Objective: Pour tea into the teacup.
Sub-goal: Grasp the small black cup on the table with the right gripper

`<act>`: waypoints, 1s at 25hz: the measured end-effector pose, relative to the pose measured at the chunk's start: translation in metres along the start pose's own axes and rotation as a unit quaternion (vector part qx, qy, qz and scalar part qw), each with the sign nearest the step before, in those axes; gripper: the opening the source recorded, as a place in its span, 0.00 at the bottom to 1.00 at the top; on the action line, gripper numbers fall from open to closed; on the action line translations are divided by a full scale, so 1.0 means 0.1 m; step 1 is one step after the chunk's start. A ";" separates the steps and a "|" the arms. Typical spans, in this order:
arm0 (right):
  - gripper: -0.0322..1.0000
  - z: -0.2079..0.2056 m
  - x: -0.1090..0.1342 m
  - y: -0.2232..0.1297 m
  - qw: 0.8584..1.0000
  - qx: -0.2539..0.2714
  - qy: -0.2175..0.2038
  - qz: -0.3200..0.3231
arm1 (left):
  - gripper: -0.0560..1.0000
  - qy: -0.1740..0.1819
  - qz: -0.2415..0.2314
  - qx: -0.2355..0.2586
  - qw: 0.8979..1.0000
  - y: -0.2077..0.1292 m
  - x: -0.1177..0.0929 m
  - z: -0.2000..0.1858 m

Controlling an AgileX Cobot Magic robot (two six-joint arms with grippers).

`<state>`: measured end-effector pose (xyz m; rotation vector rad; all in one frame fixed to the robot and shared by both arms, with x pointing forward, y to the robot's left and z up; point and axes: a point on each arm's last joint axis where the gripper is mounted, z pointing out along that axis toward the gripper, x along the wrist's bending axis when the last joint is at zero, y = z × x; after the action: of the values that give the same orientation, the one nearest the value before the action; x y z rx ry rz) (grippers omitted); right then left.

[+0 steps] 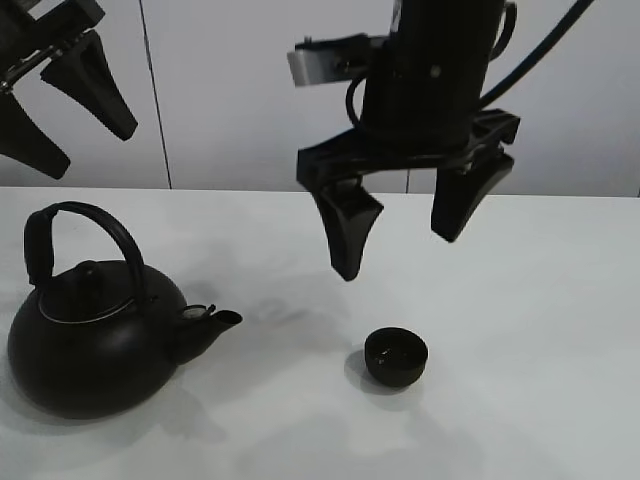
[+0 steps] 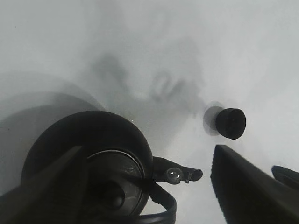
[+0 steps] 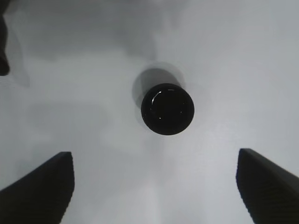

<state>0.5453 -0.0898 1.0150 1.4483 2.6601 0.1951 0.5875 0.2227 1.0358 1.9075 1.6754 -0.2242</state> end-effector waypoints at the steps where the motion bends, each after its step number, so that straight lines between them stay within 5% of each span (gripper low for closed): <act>1: 0.66 0.10 0.00 0.01 1.000 0.011 0.000 0.004 | 0.56 0.000 0.000 0.000 1.000 0.00 0.00 0.00; 8: 0.66 0.63 0.04 0.07 0.998 0.064 0.003 0.017 | 0.56 0.000 0.000 0.000 1.000 0.00 0.00 0.00; 25: 0.66 1.02 -0.13 0.10 0.995 0.087 0.008 0.044 | 0.56 0.003 0.000 -0.009 1.000 0.02 0.01 0.00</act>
<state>0.5761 -0.0893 0.9169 1.6218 2.6862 -0.0198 0.5891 0.2232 1.0360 1.8978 1.6759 -0.2021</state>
